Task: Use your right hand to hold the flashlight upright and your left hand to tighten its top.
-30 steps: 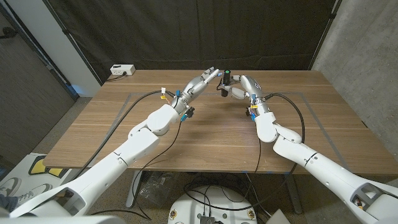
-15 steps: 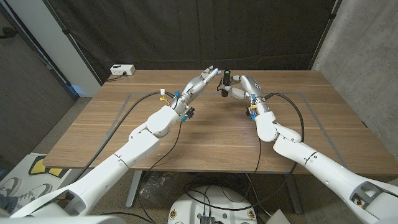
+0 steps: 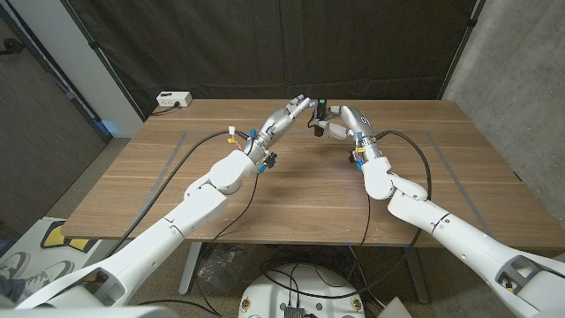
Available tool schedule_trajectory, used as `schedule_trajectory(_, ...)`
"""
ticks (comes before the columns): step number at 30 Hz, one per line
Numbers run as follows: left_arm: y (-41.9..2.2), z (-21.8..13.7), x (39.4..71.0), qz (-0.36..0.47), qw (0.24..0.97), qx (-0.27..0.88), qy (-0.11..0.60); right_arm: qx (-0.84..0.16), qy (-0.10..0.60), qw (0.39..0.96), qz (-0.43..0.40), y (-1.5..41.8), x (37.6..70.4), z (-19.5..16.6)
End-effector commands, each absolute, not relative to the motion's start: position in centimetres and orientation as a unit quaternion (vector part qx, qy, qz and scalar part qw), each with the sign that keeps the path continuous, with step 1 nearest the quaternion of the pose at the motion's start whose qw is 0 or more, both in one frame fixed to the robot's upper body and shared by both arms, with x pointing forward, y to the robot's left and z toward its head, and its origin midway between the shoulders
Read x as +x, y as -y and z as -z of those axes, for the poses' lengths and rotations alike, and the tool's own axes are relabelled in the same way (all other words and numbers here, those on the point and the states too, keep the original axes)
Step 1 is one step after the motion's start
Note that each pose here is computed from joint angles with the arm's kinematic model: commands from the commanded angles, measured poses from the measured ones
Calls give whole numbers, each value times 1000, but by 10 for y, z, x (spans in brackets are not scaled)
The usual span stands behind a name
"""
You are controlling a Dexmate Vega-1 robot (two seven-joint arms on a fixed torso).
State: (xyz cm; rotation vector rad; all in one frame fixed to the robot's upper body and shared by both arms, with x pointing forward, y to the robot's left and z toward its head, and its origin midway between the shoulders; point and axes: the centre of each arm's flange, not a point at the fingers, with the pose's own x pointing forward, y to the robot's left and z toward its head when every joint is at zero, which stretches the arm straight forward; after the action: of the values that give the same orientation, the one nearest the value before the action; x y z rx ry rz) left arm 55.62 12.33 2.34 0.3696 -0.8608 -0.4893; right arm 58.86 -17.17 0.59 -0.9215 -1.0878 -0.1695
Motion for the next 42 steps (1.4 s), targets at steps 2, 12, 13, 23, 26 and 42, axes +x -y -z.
schedule_trajectory(2, -120, -27, 560, 244, 860, 180, 411, -423, 506, 748, 77, 170, 587, -10)
schedule_trajectory(12, -117, -31, 562, 255, 854, 185, 415, -427, 495, 753, 74, 169, 591, -6)
schedule_trajectory(13, -116, -31, 562, 256, 854, 185, 414, -427, 495, 753, 73, 169, 591, -5)
schedule_trajectory(23, -110, -35, 568, 269, 850, 183, 415, -427, 498, 752, 69, 165, 590, -5)
schedule_trajectory(26, -107, -38, 571, 275, 847, 183, 417, -427, 499, 751, 70, 166, 588, -4)
schedule_trajectory(42, -87, -50, 585, 308, 833, 190, 418, -436, 505, 738, 104, 183, 577, -10)
